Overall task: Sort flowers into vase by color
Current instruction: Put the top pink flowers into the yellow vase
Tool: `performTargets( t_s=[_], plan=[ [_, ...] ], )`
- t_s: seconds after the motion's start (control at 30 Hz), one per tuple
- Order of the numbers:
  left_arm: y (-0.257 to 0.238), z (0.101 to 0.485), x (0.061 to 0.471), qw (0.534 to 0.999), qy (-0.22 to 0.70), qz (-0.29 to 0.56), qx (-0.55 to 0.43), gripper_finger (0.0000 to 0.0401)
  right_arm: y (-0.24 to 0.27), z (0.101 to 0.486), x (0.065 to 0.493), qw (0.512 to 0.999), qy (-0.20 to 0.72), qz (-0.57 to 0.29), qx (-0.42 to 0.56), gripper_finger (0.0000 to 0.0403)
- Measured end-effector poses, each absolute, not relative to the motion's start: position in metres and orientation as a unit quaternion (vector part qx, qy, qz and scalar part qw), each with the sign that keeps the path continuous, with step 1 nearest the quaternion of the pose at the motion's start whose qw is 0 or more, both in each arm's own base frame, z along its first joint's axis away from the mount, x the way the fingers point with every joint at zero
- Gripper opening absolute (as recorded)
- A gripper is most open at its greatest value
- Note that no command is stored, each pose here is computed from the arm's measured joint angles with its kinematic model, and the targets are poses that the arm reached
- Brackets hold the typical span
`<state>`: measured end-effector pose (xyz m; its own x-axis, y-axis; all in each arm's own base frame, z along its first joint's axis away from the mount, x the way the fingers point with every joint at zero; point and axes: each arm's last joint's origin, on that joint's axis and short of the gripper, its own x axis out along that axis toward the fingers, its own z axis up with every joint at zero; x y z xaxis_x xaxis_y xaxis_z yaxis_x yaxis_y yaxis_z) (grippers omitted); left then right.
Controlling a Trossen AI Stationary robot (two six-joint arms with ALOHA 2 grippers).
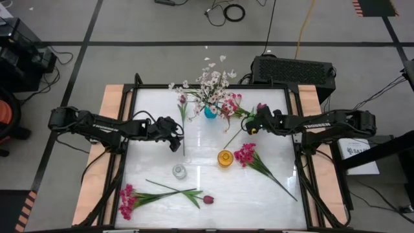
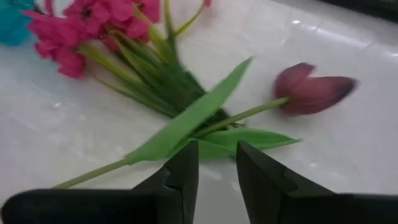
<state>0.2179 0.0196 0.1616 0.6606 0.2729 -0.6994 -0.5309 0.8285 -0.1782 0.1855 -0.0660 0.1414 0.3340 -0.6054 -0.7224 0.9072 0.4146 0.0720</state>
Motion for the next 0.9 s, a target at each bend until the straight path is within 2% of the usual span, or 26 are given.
performTargets(
  t_s=[0.13,0.37,0.57,0.8,0.9],
  plan=[
    [0.020,0.162,0.218,0.892,0.345,0.226,-0.187,0.0286,-0.066,0.138,0.192,0.784,0.304,-0.470,0.269,0.0121],
    [0.020,0.162,0.218,0.892,0.345,0.226,-0.187,0.0286,-0.070,0.128,0.198,0.761,0.264,-0.510,0.302,0.0146],
    [0.020,0.162,0.218,0.892,0.344,0.226,-0.187,0.0286,-0.073,0.120,0.203,0.762,0.263,-0.520,0.283,0.0164],
    [0.020,0.162,0.218,0.892,0.344,0.226,-0.187,0.0286,-0.082,0.114,0.202,0.756,0.275,-0.538,0.252,0.0166],
    [0.020,0.162,0.218,0.892,0.344,0.226,-0.186,0.0286,-0.082,0.123,0.203,0.777,0.286,-0.511,0.229,0.0166]
  ],
)
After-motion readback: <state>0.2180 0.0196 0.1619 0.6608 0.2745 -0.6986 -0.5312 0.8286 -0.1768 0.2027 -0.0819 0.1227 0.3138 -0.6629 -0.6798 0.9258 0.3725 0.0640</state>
